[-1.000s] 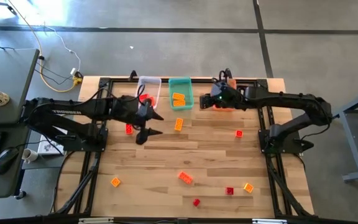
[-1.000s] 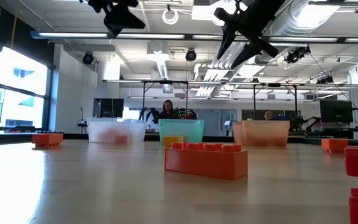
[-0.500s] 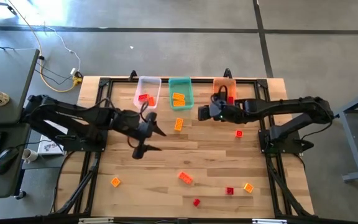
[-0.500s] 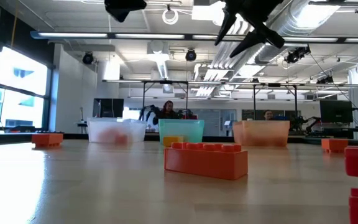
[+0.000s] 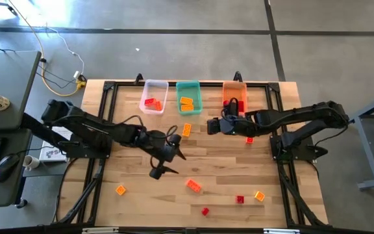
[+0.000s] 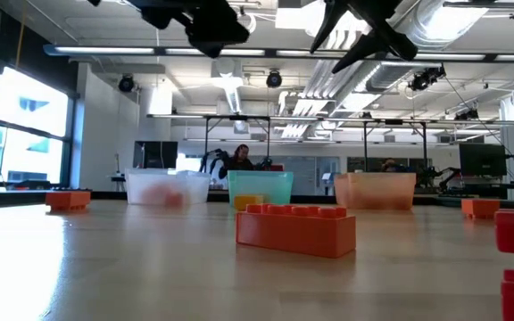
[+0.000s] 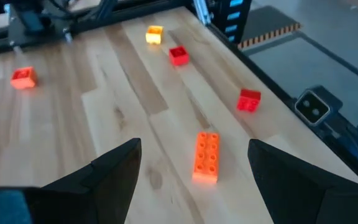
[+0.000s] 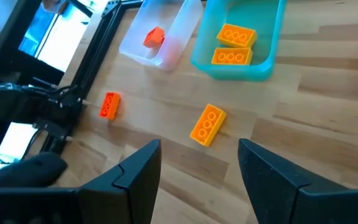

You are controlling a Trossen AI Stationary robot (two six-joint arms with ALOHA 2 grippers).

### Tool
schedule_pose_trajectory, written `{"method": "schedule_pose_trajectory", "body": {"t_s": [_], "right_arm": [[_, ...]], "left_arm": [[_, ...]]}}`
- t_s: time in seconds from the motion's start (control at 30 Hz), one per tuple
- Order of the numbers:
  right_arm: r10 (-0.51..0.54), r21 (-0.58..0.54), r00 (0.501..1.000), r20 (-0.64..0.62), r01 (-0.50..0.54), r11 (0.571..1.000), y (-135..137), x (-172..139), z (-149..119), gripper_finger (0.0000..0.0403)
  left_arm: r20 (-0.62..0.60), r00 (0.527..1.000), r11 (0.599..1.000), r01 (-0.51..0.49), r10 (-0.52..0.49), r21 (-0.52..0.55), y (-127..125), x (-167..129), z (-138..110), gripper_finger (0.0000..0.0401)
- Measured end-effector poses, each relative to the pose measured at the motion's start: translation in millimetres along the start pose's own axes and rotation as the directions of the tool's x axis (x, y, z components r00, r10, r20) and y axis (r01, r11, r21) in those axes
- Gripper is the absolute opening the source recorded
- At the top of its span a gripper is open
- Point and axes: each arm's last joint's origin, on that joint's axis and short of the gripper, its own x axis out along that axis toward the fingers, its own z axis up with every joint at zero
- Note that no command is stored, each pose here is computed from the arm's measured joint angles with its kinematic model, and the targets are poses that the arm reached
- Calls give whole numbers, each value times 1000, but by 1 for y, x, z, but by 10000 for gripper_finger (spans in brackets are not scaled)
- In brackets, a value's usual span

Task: Sort & place blocks by color
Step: Put the orange game piece into the transparent bin

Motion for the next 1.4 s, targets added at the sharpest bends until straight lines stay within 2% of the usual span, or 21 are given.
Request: {"method": "schedule_pose_trajectory", "body": {"t_s": [0.3, 0.57, 1.03, 1.4], "right_arm": [[6, -19, 1000, 12, -6, 1000, 2, -4, -6, 199], [1, -25, 1000, 13, 0, 1000, 2, -4, -7, 199], [-7, -37, 1000, 10, 7, 999, 1, -4, -7, 199], [-12, -40, 1000, 7, 12, 999, 0, -4, -7, 199]], "left_arm": [[19, 1000, 999, 8, -9, 38, 3, 32, -9, 282], [45, 997, 997, 68, -70, 47, 2, 56, -19, 282], [-9, 992, 991, 126, -126, 45, -5, 102, -53, 282], [-51, 985, 985, 169, -167, 36, -10, 121, -73, 282]]}}
